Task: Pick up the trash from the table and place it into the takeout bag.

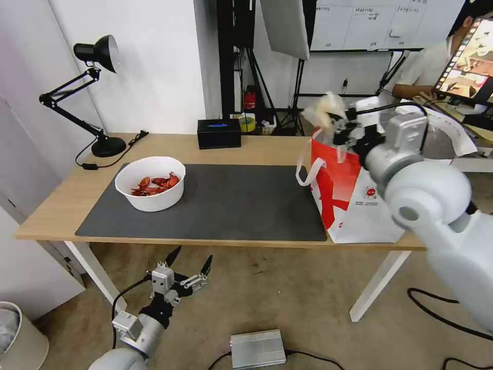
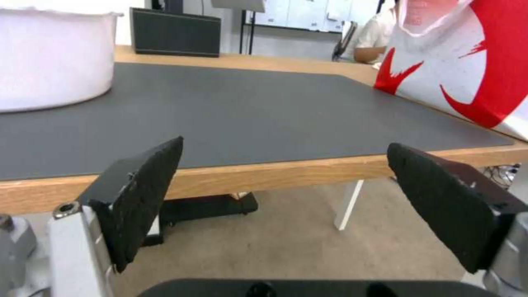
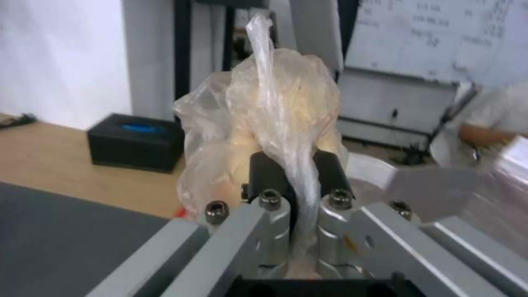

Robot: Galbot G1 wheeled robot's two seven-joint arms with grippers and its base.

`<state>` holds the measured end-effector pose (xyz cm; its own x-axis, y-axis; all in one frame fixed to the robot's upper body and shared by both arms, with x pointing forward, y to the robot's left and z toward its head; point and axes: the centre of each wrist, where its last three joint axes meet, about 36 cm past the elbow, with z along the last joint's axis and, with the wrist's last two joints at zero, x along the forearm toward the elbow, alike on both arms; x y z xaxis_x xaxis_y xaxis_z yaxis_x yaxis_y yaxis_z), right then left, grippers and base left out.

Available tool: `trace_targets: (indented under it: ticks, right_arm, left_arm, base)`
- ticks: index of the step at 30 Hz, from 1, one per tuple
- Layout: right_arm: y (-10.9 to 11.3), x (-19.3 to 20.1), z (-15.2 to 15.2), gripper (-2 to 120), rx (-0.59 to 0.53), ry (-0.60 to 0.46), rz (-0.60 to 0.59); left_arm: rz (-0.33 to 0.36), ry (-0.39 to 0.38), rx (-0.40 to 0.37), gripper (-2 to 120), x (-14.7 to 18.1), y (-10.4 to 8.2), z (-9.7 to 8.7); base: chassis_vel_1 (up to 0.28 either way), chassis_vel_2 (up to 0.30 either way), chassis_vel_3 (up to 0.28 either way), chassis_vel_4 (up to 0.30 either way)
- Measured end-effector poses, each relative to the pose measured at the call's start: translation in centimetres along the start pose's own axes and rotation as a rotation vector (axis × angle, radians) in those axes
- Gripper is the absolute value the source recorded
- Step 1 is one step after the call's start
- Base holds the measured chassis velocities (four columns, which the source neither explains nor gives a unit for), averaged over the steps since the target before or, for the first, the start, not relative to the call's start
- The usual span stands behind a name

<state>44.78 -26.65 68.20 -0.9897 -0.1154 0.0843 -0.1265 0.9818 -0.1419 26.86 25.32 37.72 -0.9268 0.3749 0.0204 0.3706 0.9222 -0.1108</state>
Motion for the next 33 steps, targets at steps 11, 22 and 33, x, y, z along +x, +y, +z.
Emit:
trace_targets:
  ticks: [11, 22, 33]
  right_arm:
    - [-4.4, -0.9, -3.0, 2, -0.159, 0.149, 0.070]
    - [-6.5, -1.5, -4.0, 2, -0.314, 0.299, 0.126]
    - [-7.0, -1.1, -3.8, 2, -0.346, 0.375, 0.142]
  left_arm:
    - [0.013, 0.003, 0.004, 100, -0.3, -0.4, 0.3]
    - [0.010, -0.002, 0.001, 100, -0.2, -0.1, 0.1]
    - [0.017, -0.007, 0.008, 100, -0.3, -0.5, 0.1]
  base:
    - [0.000, 0.000, 0.000, 0.000]
    - [0.000, 0.000, 0.000, 0.000]
    - [0.000, 0.000, 0.000, 0.000]
